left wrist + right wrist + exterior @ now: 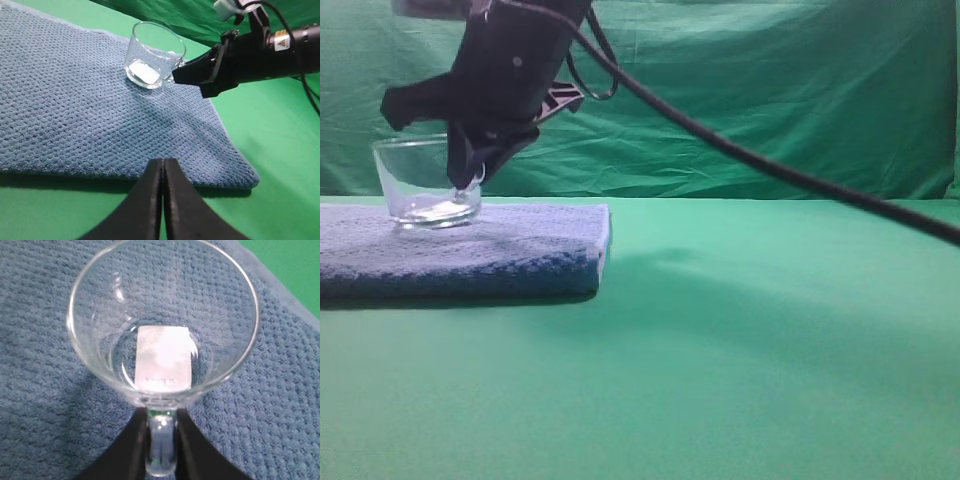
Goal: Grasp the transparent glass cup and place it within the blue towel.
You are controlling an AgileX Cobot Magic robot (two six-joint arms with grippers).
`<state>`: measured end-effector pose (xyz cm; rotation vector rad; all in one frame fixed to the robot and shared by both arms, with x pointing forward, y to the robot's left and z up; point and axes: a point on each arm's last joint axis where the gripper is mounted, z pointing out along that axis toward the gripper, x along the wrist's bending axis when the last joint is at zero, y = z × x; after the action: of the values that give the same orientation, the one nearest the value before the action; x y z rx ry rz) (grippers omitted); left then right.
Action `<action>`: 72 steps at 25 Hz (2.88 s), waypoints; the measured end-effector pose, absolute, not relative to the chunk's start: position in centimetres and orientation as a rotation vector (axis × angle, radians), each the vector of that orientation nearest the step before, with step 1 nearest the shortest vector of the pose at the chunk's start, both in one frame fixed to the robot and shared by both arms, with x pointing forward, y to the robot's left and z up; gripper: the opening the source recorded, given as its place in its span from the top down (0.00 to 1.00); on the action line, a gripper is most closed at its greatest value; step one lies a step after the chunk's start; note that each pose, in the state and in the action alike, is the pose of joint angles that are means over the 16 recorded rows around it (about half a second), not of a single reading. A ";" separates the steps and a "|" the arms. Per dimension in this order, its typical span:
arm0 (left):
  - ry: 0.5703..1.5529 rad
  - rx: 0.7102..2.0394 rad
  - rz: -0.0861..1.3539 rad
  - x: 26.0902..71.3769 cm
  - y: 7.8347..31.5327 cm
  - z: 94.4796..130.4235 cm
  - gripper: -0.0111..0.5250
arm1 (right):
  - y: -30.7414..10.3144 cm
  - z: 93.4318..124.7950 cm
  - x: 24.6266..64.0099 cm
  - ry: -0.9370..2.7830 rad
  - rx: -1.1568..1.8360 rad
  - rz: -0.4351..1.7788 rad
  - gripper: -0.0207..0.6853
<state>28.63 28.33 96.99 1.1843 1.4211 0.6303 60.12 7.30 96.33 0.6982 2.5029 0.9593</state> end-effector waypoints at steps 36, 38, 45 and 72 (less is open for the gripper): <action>1.421 1.184 0.630 28.6 28.3 97.0 0.98 | -10.8 124.4 46.2 2.332 0.984 0.867 0.95; 1.421 1.184 0.630 28.6 28.3 97.0 0.98 | -12.3 124.9 44.9 2.288 1.000 0.910 0.94; 1.421 1.184 0.630 28.6 28.3 97.0 0.98 | -19.0 124.3 40.1 2.088 1.098 1.050 0.91; 1.421 1.184 0.630 28.6 28.3 97.0 0.98 | -30.3 100.3 29.1 1.384 1.339 1.040 0.90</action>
<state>28.63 28.33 96.99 1.1843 1.4211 0.6303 29.08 -30.29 100.32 1.3394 1.3845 1.0400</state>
